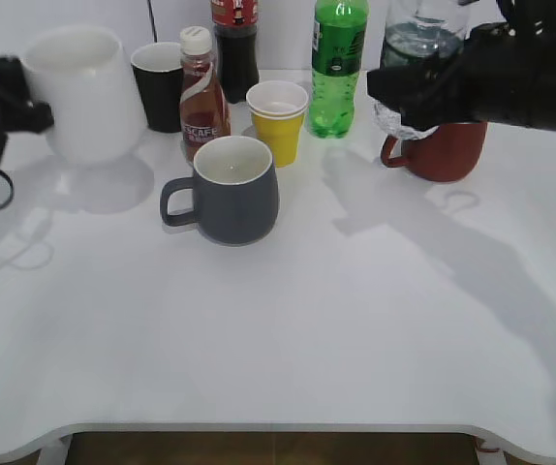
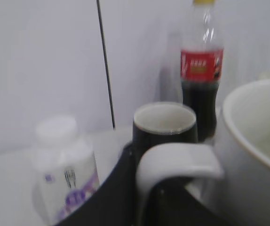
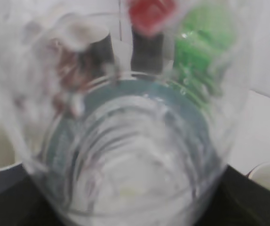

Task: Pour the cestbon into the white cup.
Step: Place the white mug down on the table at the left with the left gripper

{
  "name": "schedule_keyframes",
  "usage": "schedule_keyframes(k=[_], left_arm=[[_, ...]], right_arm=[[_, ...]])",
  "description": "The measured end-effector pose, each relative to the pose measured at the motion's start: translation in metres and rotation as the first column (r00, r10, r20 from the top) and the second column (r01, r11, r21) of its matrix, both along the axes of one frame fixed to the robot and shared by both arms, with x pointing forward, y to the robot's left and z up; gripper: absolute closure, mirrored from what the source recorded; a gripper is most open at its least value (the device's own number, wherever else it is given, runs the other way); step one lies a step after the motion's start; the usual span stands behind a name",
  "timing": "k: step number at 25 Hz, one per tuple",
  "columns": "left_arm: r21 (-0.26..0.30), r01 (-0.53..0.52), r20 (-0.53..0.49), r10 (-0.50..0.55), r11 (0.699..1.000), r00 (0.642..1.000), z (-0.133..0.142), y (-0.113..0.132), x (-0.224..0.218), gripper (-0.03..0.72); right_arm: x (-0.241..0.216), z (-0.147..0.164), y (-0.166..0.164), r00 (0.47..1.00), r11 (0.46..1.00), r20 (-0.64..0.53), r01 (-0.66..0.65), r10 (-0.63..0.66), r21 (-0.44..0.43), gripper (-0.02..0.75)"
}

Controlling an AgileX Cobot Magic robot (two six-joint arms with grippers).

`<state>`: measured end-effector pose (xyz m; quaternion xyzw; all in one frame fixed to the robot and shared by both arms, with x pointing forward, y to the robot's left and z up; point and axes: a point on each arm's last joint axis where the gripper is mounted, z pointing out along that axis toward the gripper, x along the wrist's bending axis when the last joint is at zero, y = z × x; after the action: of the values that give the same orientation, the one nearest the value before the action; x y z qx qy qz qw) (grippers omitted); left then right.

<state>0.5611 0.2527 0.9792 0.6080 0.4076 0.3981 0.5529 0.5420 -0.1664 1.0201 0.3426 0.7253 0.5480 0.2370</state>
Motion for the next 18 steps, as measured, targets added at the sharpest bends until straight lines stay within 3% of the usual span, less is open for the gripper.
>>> schedule_keyframes(k=[4,7,10,18], left_arm=[[-0.002,-0.003,-0.079,0.003,1.0,0.997,-0.035,0.0,0.008,0.661],[0.025,0.01,-0.071,-0.008,1.0,0.997,-0.051,-0.001,0.011,0.661],[0.05,0.011,-0.069,-0.008,0.999,0.998,-0.061,-0.001,0.012,0.661],[0.052,-0.017,-0.073,0.021,0.999,0.997,-0.081,0.002,0.015,0.661]], right_arm=[[0.002,-0.009,0.001,1.0,1.0,-0.013,-0.012,0.012,-0.012,0.282],[0.005,-0.018,0.003,0.999,1.0,-0.038,-0.01,0.009,-0.007,0.282],[0.007,-0.022,0.003,0.999,1.0,-0.052,-0.005,0.004,-0.006,0.282],[0.007,-0.021,0.003,0.998,1.0,-0.055,-0.002,0.002,0.01,0.282]])
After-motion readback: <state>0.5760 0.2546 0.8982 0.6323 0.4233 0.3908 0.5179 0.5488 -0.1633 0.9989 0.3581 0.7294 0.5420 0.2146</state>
